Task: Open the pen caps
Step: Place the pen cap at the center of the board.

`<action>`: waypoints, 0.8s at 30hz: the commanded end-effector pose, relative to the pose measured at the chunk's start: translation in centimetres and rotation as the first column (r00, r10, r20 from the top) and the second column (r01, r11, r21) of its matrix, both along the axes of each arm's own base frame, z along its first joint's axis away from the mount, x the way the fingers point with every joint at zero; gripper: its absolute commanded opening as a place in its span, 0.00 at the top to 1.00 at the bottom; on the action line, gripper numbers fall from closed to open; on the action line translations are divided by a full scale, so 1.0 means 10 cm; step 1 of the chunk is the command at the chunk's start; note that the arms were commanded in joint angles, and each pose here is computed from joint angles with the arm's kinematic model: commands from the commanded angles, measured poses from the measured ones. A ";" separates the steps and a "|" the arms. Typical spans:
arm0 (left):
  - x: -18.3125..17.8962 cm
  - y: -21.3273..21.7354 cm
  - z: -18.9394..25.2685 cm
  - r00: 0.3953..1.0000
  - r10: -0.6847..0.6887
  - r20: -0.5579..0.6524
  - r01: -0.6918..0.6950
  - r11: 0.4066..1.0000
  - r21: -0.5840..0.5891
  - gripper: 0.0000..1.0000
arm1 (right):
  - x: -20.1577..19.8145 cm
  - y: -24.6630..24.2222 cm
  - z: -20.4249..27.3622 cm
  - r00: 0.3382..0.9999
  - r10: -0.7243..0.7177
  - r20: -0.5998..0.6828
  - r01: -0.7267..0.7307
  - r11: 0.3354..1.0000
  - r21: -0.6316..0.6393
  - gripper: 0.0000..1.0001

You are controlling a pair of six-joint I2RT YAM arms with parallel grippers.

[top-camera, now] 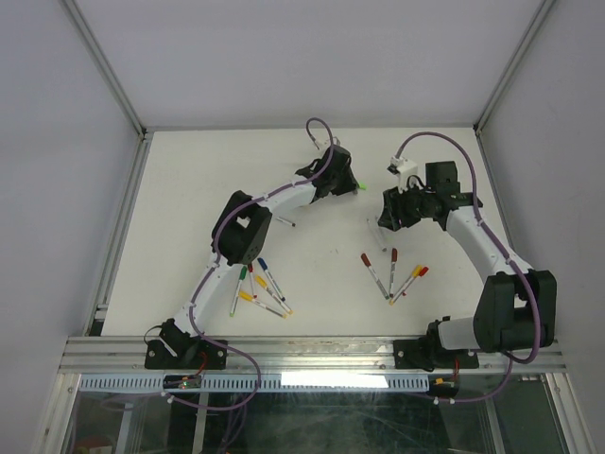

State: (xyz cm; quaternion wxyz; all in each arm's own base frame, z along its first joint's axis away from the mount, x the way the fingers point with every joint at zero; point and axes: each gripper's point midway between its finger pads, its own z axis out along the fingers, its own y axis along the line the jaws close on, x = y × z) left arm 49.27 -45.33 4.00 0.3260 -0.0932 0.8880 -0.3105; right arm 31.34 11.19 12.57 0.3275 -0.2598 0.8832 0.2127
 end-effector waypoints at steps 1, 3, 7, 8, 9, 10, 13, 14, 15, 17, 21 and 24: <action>0.08 -0.07 0.19 1.000 -0.014 0.023 0.015 0.999 -0.046 0.76 | 0.06 0.01 0.23 0.996 0.008 0.084 -0.010 1.000 0.029 0.48; 0.09 -0.07 0.20 1.000 -0.013 0.022 0.014 0.999 -0.051 0.73 | 0.06 0.01 0.23 0.996 0.007 0.084 -0.010 0.999 0.032 0.48; 0.11 -0.07 0.21 1.000 -0.012 0.021 0.014 0.998 -0.056 0.71 | 0.07 0.00 0.24 0.996 0.006 0.084 -0.009 0.999 0.035 0.48; 0.11 -0.07 0.23 1.000 -0.012 0.024 0.013 0.998 -0.059 0.70 | 0.06 0.01 0.24 0.996 0.007 0.084 -0.010 0.999 0.035 0.48; 0.12 -0.07 0.25 1.000 -0.011 0.026 0.012 0.998 -0.062 0.70 | 0.06 0.01 0.23 0.997 0.006 0.083 -0.009 0.999 0.035 0.48; 0.13 -0.06 0.27 0.999 -0.011 0.030 0.013 0.998 -0.064 0.69 | 0.06 0.01 0.23 0.997 0.007 0.083 -0.010 0.999 0.035 0.48; 0.14 -0.05 0.33 0.999 -0.009 0.039 0.012 0.998 -0.066 0.68 | 0.06 0.00 0.23 0.997 0.006 0.080 -0.009 0.999 0.036 0.48; 0.15 -0.04 0.35 0.999 -0.007 0.043 0.010 0.998 -0.065 0.68 | 0.06 0.00 0.23 0.997 0.006 0.081 -0.009 0.999 0.036 0.47; 0.16 -0.03 0.37 0.999 -0.005 0.048 0.008 0.998 -0.064 0.68 | 0.06 0.01 0.23 0.997 0.007 0.080 -0.010 0.999 0.037 0.48; 0.16 0.00 0.42 0.998 0.002 0.059 0.001 0.998 -0.058 0.67 | 0.06 0.01 0.23 0.997 0.008 0.080 -0.011 0.999 0.037 0.48; 0.17 0.03 0.53 0.997 -0.001 0.081 0.005 0.999 -0.053 0.65 | 0.06 0.00 0.23 0.997 0.005 0.079 -0.008 0.999 0.039 0.48; 0.16 0.03 0.67 0.994 -0.016 0.106 0.022 0.998 -0.054 0.63 | 0.06 0.01 0.23 0.997 0.007 0.080 -0.010 0.999 0.040 0.48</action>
